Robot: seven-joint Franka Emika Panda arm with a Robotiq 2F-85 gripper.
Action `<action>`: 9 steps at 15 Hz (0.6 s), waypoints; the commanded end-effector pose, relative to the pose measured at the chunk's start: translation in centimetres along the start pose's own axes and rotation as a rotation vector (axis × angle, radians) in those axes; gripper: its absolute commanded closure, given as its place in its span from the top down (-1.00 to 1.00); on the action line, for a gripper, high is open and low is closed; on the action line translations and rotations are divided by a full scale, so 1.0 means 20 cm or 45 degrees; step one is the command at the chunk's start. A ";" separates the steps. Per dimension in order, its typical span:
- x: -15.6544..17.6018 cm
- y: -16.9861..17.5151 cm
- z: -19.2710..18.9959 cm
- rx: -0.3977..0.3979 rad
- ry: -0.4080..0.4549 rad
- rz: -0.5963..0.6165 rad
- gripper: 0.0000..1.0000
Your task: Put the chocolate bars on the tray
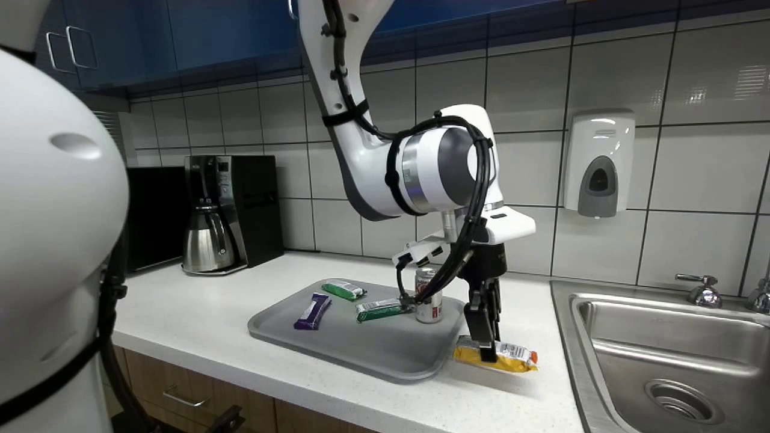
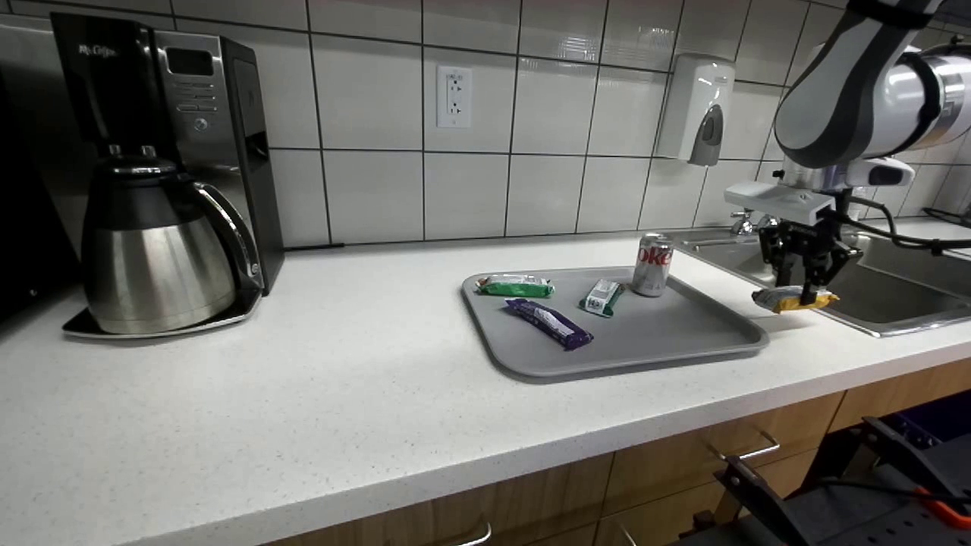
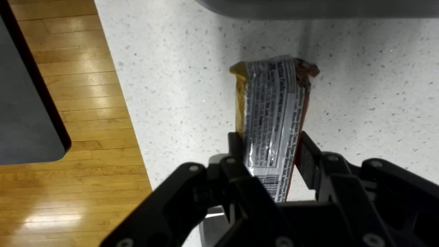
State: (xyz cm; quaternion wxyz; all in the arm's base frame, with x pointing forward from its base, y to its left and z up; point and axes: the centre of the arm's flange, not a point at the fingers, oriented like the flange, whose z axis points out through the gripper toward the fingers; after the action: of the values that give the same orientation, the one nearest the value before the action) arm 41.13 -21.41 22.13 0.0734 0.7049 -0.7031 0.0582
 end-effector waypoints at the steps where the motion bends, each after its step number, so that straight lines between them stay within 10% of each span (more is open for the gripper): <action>1: -0.11 0.03 -0.14 0.008 -0.001 -0.060 -0.66; 9: -0.39 -0.03 -0.17 0.046 -0.026 -0.180 -0.66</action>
State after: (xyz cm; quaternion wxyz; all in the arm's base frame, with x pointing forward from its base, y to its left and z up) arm 42.17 -15.63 23.18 0.0616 0.7533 -0.6521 0.0598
